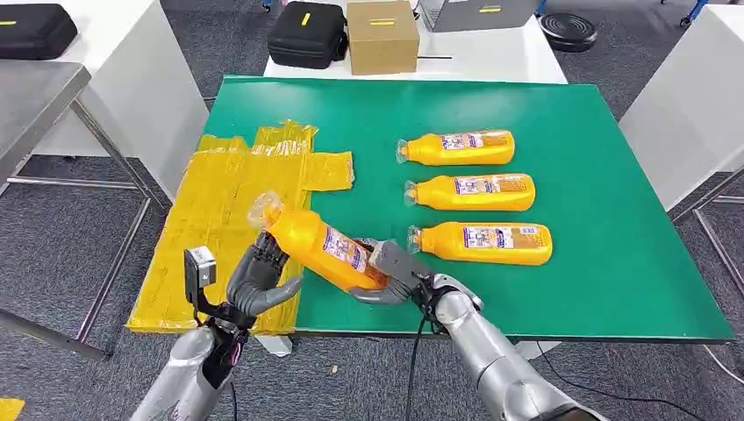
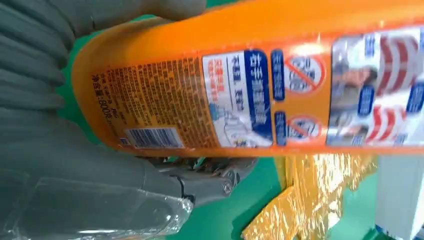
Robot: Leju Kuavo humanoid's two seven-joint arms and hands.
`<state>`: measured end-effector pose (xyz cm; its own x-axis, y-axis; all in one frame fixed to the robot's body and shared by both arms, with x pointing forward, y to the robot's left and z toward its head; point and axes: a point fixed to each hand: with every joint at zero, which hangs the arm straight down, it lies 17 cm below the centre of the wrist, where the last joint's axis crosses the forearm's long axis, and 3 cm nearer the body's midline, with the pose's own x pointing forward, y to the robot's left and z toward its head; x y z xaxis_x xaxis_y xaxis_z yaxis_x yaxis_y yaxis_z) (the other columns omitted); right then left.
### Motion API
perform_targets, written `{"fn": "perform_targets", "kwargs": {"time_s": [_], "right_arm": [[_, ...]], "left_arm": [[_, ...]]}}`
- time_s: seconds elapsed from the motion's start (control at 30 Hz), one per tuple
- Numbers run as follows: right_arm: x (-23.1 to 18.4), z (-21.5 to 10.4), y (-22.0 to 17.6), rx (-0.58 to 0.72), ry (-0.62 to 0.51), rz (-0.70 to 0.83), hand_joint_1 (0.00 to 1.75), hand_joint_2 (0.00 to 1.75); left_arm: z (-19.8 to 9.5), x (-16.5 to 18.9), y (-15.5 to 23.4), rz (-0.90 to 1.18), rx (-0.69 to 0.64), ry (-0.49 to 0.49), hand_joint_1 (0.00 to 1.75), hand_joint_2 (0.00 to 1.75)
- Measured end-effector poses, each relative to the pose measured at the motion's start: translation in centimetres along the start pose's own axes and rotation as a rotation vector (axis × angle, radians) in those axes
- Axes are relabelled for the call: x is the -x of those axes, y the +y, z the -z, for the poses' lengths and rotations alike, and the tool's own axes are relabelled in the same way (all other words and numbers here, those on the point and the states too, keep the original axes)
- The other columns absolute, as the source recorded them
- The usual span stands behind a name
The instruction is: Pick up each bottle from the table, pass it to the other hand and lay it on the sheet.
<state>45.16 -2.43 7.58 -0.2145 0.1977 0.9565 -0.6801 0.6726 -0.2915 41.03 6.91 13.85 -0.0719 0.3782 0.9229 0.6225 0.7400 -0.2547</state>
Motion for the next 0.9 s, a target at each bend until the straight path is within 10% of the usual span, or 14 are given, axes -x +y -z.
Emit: {"fn": "perform_targets", "kwargs": {"time_s": [0.9], "right_arm": [[1.5, 0.3, 3.6, -0.089, 0.065, -0.031, 1.75, 1.75]], "left_arm": [[2.7, -0.9, 4.2, -0.019, -0.138, 0.008, 0.00, 1.75]]}}
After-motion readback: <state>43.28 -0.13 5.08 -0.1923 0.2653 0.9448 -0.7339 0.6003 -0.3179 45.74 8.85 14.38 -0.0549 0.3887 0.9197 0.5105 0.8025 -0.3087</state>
